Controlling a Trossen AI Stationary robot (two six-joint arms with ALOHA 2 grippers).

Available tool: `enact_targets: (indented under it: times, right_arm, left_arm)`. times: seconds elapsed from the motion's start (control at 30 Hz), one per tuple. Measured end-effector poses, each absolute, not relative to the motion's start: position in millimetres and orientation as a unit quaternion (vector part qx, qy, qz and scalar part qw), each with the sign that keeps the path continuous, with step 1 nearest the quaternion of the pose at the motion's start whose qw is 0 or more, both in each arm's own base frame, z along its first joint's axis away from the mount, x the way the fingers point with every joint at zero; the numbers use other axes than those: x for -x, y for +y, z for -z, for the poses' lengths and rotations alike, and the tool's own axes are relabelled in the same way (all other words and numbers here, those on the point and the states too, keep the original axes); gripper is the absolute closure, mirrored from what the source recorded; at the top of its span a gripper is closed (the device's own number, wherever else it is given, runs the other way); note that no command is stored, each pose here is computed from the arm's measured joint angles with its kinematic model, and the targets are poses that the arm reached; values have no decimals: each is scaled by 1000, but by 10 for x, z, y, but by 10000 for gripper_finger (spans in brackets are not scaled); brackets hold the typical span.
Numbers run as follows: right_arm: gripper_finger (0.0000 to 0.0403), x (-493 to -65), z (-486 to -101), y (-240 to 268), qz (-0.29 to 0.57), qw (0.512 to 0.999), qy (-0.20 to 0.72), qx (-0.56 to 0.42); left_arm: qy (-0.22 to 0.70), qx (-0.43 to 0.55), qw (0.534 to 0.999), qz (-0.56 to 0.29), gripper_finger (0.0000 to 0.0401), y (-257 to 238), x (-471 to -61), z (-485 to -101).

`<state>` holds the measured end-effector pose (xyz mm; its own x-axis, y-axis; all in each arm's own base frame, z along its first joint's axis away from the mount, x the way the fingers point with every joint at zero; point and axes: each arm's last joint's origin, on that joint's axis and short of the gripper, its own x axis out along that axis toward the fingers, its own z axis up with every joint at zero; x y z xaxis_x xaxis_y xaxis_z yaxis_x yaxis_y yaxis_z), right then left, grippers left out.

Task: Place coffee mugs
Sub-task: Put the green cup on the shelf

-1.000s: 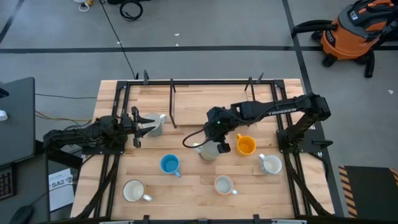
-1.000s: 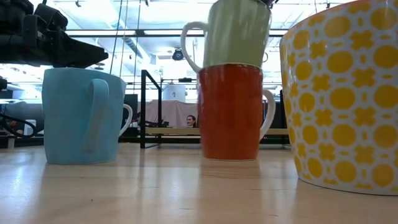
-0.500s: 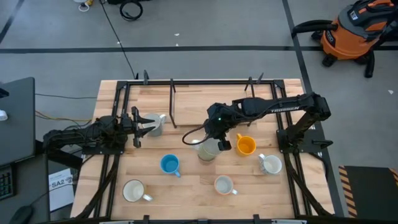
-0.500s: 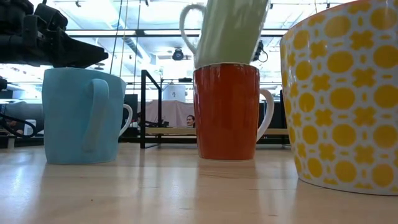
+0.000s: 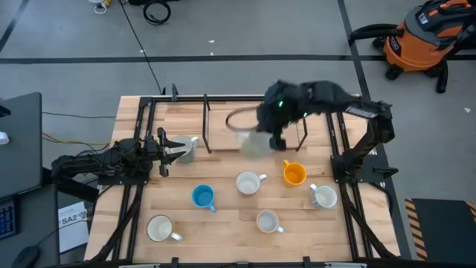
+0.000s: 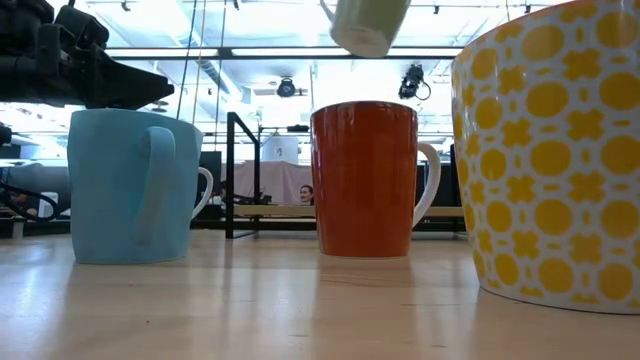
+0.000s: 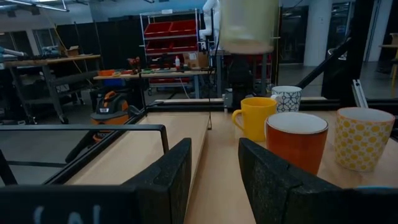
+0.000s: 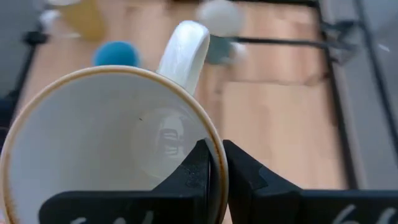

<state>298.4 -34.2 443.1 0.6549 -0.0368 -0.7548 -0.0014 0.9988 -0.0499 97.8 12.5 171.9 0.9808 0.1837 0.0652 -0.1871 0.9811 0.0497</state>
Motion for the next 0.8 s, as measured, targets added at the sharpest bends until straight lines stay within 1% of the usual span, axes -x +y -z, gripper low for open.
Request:
enact_targets:
  times: [0.13,0.23,0.37,0.53,0.63,0.8]
  right_arm:
    - [367,-2824,-4553,-644,85,902,423,12]
    - [367,-2728,-4540,-891,146,888,435,-20]
    - [367,-2608,-4477,-1202,201,863,459,-62]
    - [367,-2467,-4367,-1538,251,838,476,-96]
    - [367,-2398,-4236,-1699,271,818,494,-115]
    - [367,-2312,-3932,-1906,274,785,541,-130]
  left_arm:
    - [-30,-28,995,-93,262,125,-978,-1719]
    - [-30,-28,995,-93,262,125,-978,-1719]
    - [-30,-28,995,-93,262,125,-979,-1718]
    - [-31,-28,995,-93,262,125,-978,-1720]
    - [-30,-28,995,-93,262,125,-978,-1719]
    - [-30,-28,995,-93,262,125,-978,-1720]
